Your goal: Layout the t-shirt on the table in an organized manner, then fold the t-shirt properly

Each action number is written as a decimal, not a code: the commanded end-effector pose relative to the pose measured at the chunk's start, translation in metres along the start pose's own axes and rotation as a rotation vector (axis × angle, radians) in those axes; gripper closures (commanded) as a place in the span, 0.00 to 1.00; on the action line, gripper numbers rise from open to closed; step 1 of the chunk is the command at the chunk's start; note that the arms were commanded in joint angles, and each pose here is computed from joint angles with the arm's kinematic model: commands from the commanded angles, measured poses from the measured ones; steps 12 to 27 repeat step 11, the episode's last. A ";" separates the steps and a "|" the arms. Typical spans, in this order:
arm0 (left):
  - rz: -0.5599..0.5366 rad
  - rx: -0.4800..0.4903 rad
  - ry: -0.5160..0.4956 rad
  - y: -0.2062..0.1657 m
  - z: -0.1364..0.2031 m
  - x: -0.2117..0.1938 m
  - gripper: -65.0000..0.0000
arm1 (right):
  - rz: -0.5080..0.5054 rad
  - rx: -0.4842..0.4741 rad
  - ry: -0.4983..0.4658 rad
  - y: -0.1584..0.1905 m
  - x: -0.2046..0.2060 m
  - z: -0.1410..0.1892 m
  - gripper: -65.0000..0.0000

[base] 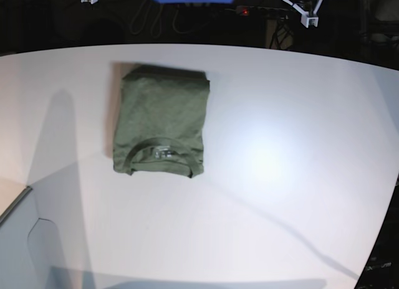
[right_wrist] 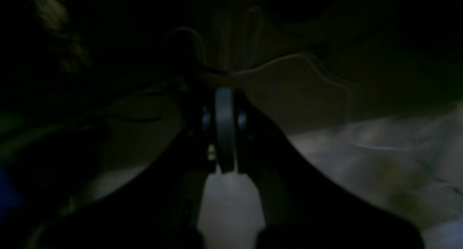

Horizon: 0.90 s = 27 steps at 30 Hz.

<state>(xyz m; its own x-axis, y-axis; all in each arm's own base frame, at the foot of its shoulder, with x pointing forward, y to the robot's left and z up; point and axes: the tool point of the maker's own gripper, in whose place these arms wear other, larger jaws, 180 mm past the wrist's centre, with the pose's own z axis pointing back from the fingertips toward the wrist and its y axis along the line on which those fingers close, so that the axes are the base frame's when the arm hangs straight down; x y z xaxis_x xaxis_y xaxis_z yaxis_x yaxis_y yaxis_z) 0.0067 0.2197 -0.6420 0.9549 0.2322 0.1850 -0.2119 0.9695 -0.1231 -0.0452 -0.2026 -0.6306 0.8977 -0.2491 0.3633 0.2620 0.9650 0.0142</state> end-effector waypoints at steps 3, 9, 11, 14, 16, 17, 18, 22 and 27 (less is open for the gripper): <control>-0.041 0.097 -0.026 0.014 -0.001 0.000 1.00 | 0.132 -0.080 0.017 -0.010 -0.013 0.003 1.00; -0.079 0.119 0.024 -0.004 -0.011 -0.009 1.00 | 0.439 -0.252 0.016 -0.018 -0.001 -0.001 1.00; -0.083 0.142 0.033 -0.007 -0.012 -0.014 1.00 | 0.524 -0.300 0.000 -0.015 0.007 -0.002 1.00; -0.083 0.142 0.033 -0.007 -0.012 -0.014 1.00 | 0.524 -0.300 0.000 -0.015 0.007 -0.002 1.00; -0.083 0.142 0.033 -0.007 -0.012 -0.014 1.00 | 0.524 -0.300 0.000 -0.015 0.007 -0.002 1.00; -0.083 0.142 0.033 -0.007 -0.012 -0.014 1.00 | 0.524 -0.300 0.000 -0.015 0.007 -0.002 1.00; -0.083 0.142 0.033 -0.007 -0.012 -0.014 1.00 | 0.524 -0.300 0.000 -0.015 0.007 -0.002 1.00; -0.083 0.142 0.033 -0.007 -0.012 -0.014 1.00 | 0.524 -0.300 0.000 -0.015 0.007 -0.002 1.00; -0.083 0.142 0.033 -0.007 -0.012 -0.014 1.00 | 0.524 -0.300 0.000 -0.015 0.007 -0.002 1.00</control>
